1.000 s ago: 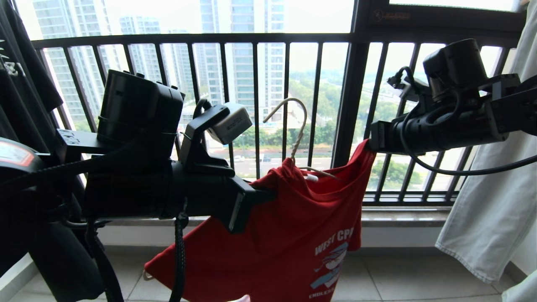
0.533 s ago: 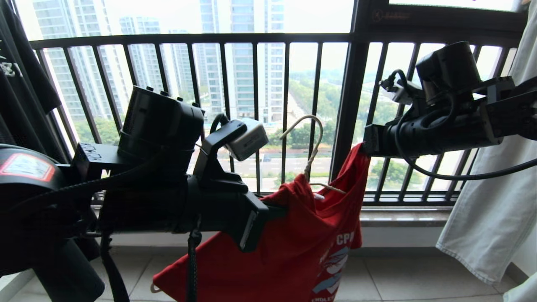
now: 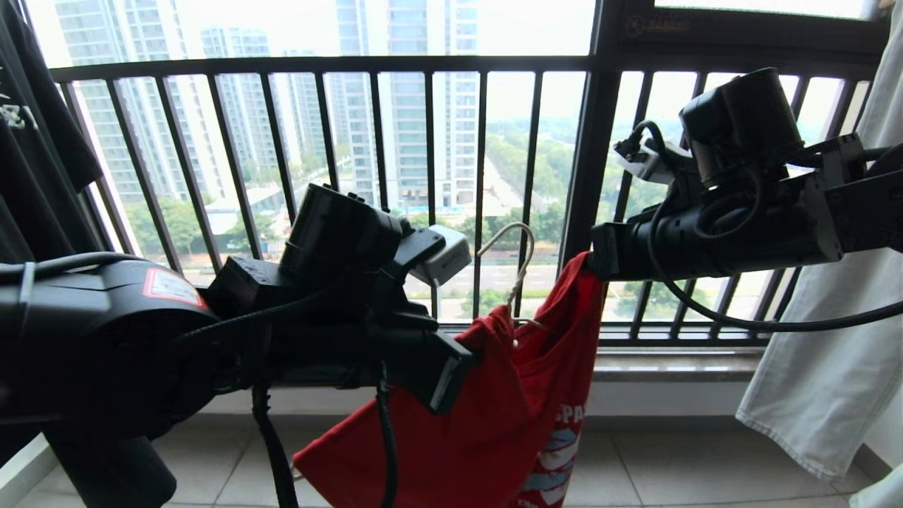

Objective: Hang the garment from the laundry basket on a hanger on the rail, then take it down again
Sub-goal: Hang the clothes on the clothes rack

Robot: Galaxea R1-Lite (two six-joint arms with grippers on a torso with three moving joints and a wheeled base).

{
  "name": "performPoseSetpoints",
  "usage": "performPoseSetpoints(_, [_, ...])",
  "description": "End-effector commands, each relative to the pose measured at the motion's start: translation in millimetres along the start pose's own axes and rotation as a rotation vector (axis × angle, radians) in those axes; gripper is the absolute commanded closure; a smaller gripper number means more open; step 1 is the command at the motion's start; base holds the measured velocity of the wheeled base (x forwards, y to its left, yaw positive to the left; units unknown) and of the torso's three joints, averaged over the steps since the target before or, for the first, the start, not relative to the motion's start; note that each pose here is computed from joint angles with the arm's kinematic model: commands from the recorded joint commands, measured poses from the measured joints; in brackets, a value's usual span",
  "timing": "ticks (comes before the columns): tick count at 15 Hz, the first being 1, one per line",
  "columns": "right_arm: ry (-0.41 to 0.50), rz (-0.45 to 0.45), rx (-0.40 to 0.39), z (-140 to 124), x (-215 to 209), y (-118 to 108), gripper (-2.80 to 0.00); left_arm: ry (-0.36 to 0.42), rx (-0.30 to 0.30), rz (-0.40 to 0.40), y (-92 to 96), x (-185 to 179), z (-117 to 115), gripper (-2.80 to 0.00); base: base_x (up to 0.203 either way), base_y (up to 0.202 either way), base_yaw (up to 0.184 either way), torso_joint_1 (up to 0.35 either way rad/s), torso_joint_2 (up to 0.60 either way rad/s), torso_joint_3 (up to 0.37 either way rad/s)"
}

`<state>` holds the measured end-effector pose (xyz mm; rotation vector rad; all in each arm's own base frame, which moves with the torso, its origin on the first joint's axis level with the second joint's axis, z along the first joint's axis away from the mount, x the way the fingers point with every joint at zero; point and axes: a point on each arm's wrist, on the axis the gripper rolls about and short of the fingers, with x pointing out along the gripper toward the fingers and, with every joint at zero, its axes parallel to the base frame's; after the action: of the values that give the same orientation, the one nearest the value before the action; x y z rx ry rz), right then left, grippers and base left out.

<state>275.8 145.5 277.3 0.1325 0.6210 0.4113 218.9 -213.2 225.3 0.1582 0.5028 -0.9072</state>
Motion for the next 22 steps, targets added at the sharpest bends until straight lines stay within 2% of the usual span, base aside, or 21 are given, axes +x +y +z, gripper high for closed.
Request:
performPoseSetpoints(1, [0.001,0.04,-0.019,-5.8,-8.4,13.2,0.0,0.019,-0.008,0.002,1.5,7.5,-2.7,0.0,0.0,0.0,0.0,0.0,0.0,0.0])
performPoseSetpoints(4, [-0.019,0.06,-0.05,-14.2,-7.6,29.1,0.0,0.016,-0.011,-0.001,1.5,7.7,-2.5,0.0,0.0,0.0,0.0,0.0,0.0,0.0])
performPoseSetpoints(7, [-0.021,0.057,-0.082,-23.6,-7.2,47.6,0.0,-0.034,-0.01,0.003,2.7,11.9,0.1,0.0,0.0,0.0,0.0,0.0,0.0,0.0])
performPoseSetpoints(9, [-0.016,0.072,-0.05,-25.7,-6.8,54.4,0.0,-0.04,-0.024,0.005,3.6,11.3,0.6,0.0,0.0,0.0,0.0,0.0,0.0,0.0])
performPoseSetpoints(11, [-0.002,0.1,-0.065,-30.9,-8.0,64.1,0.0,-0.04,-0.032,0.004,3.6,11.3,0.6,0.0,0.0,0.0,0.0,0.0,0.0,0.0])
performPoseSetpoints(14, [-0.008,0.136,-0.078,-34.4,-19.6,71.9,0.0,-0.047,-0.036,0.004,3.7,11.7,1.5,0.0,0.0,0.0,0.0,0.0,0.0,0.0])
performPoseSetpoints(17, [-0.002,0.16,-0.093,-39.2,-26.2,77.7,0.0,-0.091,-0.058,0.012,6.3,11.9,4.7,0.0,0.0,0.0,0.0,0.0,0.0,0.0])
performPoseSetpoints(22, [-0.016,0.203,-0.107,-41.9,-42.1,82.2,0.0,-0.086,-0.059,0.012,6.6,14.0,3.8,0.0,0.0,0.0,0.0,0.0,0.0,0.0])
